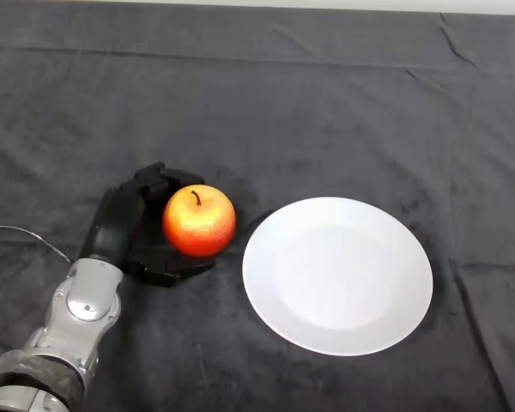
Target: Move the apple to the plate
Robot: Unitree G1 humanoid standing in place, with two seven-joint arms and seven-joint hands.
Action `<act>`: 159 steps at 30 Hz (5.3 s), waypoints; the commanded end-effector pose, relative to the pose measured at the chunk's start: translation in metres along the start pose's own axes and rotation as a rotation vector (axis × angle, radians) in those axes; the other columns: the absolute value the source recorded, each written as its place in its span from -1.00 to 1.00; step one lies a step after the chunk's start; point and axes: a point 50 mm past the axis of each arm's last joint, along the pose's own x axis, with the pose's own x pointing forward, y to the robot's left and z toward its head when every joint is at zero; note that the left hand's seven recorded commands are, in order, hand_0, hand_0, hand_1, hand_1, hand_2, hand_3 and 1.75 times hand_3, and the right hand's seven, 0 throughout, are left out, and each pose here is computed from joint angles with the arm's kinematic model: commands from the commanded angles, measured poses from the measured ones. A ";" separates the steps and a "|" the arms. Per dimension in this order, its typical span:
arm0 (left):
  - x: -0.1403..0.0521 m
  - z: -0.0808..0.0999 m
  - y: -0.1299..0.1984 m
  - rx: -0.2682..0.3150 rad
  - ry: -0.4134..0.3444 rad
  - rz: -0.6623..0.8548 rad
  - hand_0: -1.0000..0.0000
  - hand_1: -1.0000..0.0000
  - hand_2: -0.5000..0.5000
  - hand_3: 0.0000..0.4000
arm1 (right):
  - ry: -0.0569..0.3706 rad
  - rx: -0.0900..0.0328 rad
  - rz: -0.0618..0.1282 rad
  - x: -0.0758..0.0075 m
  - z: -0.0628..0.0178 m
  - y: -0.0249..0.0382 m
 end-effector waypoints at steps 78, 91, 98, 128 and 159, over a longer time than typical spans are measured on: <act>0.030 0.110 -0.102 0.503 -0.470 -0.467 -0.78 -1.00 0.11 1.00 | 0.071 -0.037 0.102 -0.0124 -0.0234 0.0300; 0.030 0.103 -0.102 0.574 -0.434 -0.510 1.00 0.71 0.15 -0.71 | 0.071 -0.038 0.102 -0.0123 -0.0234 0.0300; 0.033 0.105 -0.097 0.574 -0.425 -0.497 1.00 1.00 0.00 -1.00 | 0.071 -0.038 0.102 -0.0123 -0.0234 0.0300; 0.048 0.096 -0.019 0.470 -0.381 -0.242 1.00 1.00 0.00 -1.00 | 0.071 -0.038 0.102 -0.0123 -0.0234 0.0300; 0.009 0.023 0.094 0.305 -0.146 0.130 1.00 1.00 0.00 -1.00 | 0.071 -0.038 0.101 -0.0123 -0.0234 0.0301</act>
